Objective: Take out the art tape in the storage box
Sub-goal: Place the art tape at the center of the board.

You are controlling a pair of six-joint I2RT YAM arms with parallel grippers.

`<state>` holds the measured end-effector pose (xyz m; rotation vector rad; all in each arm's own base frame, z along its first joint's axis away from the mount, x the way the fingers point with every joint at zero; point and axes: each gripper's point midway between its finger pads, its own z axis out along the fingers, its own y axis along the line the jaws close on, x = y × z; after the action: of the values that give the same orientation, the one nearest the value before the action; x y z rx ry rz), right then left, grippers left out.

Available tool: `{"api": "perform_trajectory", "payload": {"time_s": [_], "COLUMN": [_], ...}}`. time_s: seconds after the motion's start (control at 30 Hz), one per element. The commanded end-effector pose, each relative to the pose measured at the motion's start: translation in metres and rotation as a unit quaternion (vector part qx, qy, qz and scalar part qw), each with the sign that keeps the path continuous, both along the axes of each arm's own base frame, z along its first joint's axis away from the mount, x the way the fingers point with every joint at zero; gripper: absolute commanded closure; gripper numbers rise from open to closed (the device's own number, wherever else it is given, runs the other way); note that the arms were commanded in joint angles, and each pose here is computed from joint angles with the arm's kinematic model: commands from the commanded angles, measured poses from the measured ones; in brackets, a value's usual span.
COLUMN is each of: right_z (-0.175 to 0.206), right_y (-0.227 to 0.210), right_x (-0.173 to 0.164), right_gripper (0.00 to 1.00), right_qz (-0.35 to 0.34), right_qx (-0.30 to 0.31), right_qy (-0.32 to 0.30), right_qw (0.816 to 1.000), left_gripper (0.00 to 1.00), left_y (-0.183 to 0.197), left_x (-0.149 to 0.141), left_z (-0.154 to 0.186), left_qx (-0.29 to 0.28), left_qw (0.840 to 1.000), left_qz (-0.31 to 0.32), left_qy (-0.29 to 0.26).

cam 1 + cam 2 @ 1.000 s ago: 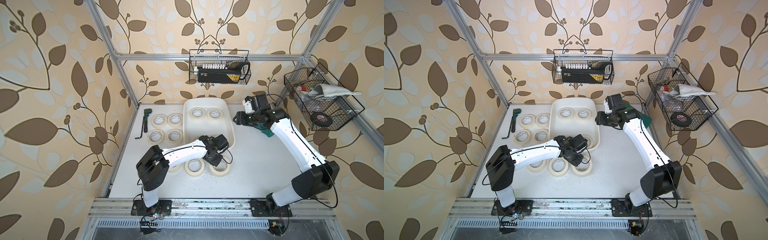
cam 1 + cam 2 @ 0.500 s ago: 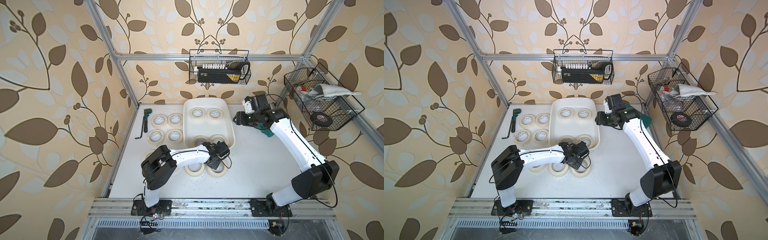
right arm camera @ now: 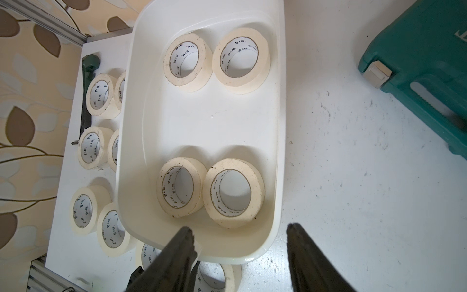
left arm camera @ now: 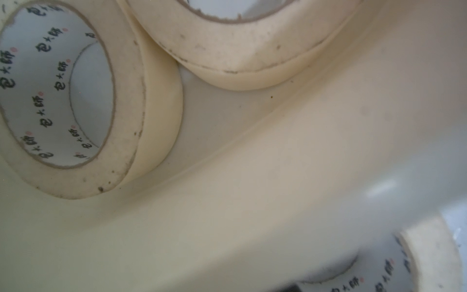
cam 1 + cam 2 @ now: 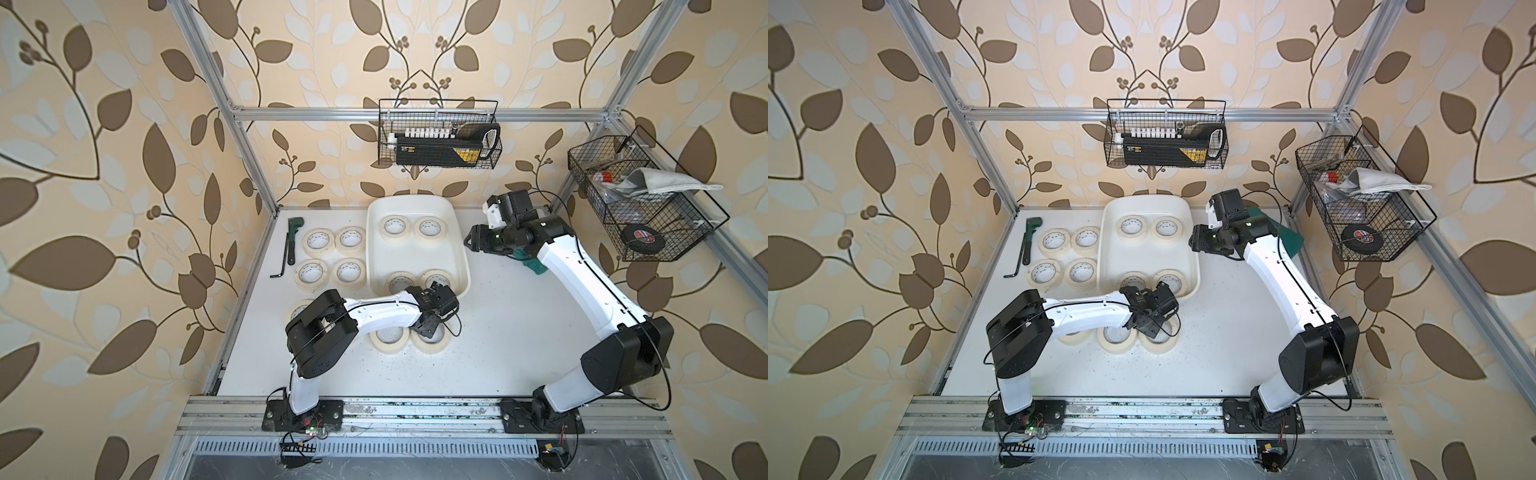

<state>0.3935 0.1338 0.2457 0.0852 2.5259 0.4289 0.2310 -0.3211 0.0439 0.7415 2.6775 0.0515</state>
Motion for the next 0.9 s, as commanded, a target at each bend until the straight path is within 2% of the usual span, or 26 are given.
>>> {"api": "perform_trajectory", "payload": {"time_s": [0.0,0.3,0.53,0.7,0.87], "right_z": [-0.011,-0.008,-0.004,-0.004,-0.007], "right_y": [0.001,0.003,0.006,0.008,0.01], "right_x": [-0.001,0.0,0.002,0.002,0.001], "right_gripper": [0.4,0.4,0.4,0.4,0.4], "right_qz": [-0.002,0.0,0.004,0.007,0.01], "right_qx": [0.006,0.01,0.017,0.021,0.026], "right_qy": [0.018,0.015,0.013,0.016,0.023], "right_qw": [1.0,1.0,1.0,1.0,0.999], "left_gripper": [0.61,0.43,0.31,0.27,0.25], "left_y": [-0.005,-0.026,-0.029,-0.023,-0.005], "left_x": [0.001,-0.005,0.004,0.017,0.037], "left_z": [0.011,0.057,0.102,0.13,0.145], "left_qx": [-0.012,-0.081,-0.104,-0.113,-0.14], "left_qw": [1.0,0.996,0.992,0.99,0.989], "left_qz": [0.001,-0.034,-0.052,-0.057,-0.041], "left_qy": [-0.008,-0.004,-0.047,-0.065,-0.036]}}
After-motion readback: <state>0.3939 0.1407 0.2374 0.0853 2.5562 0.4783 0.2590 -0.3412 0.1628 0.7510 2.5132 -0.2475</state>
